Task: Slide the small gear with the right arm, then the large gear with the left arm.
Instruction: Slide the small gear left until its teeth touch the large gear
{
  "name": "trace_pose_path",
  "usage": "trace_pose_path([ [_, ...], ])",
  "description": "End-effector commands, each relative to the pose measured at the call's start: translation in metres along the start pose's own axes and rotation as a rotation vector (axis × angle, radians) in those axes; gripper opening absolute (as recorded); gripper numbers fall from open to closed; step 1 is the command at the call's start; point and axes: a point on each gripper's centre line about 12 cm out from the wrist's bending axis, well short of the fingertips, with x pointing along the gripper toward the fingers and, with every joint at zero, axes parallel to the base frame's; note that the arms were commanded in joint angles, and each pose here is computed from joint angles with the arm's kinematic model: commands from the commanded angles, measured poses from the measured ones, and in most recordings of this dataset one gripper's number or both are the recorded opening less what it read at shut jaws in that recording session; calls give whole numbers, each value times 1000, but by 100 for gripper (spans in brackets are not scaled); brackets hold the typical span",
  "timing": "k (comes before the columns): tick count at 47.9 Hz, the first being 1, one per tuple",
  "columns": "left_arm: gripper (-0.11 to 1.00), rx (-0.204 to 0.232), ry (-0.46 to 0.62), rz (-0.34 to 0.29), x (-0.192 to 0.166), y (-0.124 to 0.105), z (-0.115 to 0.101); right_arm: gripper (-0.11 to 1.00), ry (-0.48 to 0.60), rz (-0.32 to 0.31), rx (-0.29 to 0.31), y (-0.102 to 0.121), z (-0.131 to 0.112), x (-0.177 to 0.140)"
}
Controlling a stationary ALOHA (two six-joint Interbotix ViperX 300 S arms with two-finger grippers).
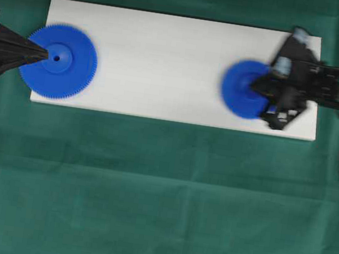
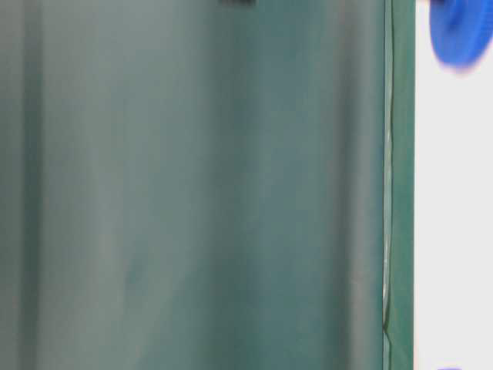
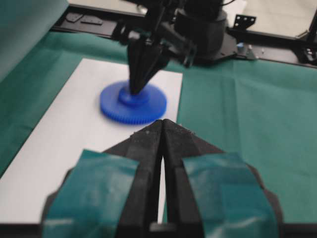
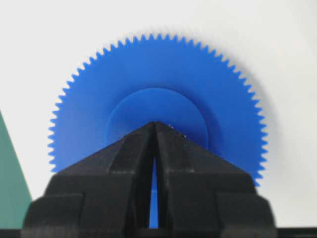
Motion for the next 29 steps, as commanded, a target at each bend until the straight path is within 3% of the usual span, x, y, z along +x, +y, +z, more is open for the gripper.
trace_pose_path([
  [1, 0, -1, -8, 3, 2, 0, 3, 50, 7, 15, -46, 15, 20, 23],
  [15, 0, -4, -11, 3, 1, 0, 3, 50, -56, 63, -198, 64, 90, 90],
  [29, 0, -3, -10, 3, 0, 1, 2, 50, -131, 104, -298, 106, 129, 115],
])
